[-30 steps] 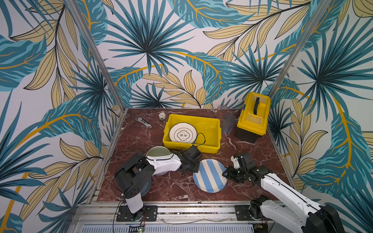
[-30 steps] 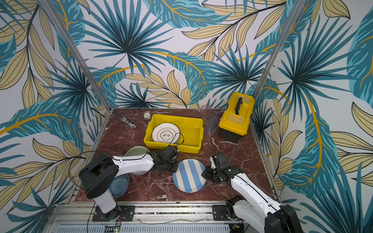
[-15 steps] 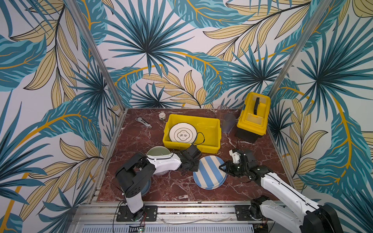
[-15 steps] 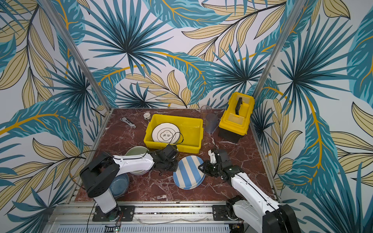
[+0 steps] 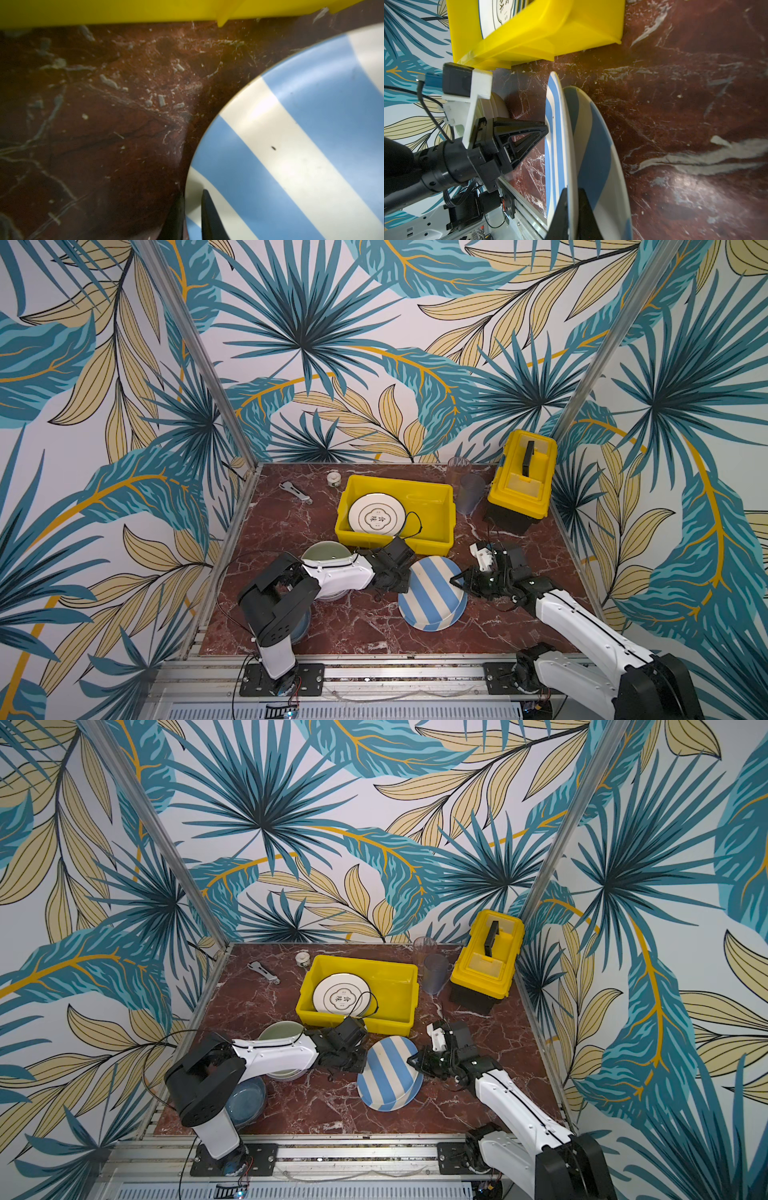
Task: Place the mixed dishes into the plastic bin
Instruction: 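Lift the striped plate with both grippers and carry it over the yellow bin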
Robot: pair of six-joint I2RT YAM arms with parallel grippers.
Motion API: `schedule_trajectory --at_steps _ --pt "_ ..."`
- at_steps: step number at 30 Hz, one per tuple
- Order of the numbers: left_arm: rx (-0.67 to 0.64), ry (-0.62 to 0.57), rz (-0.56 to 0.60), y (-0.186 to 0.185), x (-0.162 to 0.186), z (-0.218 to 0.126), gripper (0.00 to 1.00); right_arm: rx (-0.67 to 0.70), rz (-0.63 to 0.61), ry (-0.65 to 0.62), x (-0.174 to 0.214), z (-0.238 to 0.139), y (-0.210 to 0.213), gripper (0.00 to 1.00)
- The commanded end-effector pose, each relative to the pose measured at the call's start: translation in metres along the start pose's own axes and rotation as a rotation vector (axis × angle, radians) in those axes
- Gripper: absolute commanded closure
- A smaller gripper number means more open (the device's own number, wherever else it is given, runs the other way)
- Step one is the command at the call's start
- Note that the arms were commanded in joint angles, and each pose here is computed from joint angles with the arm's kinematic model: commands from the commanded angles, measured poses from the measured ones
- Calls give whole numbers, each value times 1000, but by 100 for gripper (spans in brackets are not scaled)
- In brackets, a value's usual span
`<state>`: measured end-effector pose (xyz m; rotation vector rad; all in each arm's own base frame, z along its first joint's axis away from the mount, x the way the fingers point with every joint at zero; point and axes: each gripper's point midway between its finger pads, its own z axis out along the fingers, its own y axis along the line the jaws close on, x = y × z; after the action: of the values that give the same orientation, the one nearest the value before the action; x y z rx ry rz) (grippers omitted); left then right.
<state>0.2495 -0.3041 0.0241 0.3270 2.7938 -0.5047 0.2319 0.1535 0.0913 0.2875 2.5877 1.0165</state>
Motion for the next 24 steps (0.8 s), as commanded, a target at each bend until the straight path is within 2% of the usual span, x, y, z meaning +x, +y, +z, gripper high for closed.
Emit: schedule_trajectory --at_steps 1,7,14,24 --pt "-85 108 1 21 29 -1 81 78 -16 31 11 -4 -16 94" --pt "-81 59 10 14 14 -21 72 107 -32 28 12 -12 -17 95" --pt "-25 34 24 -2 -5 -43 66 84 -56 35 7 -18 -4 99" --pt "147 -26 25 -13 -40 -116 58 -10 -107 104 13 -30 26 99"
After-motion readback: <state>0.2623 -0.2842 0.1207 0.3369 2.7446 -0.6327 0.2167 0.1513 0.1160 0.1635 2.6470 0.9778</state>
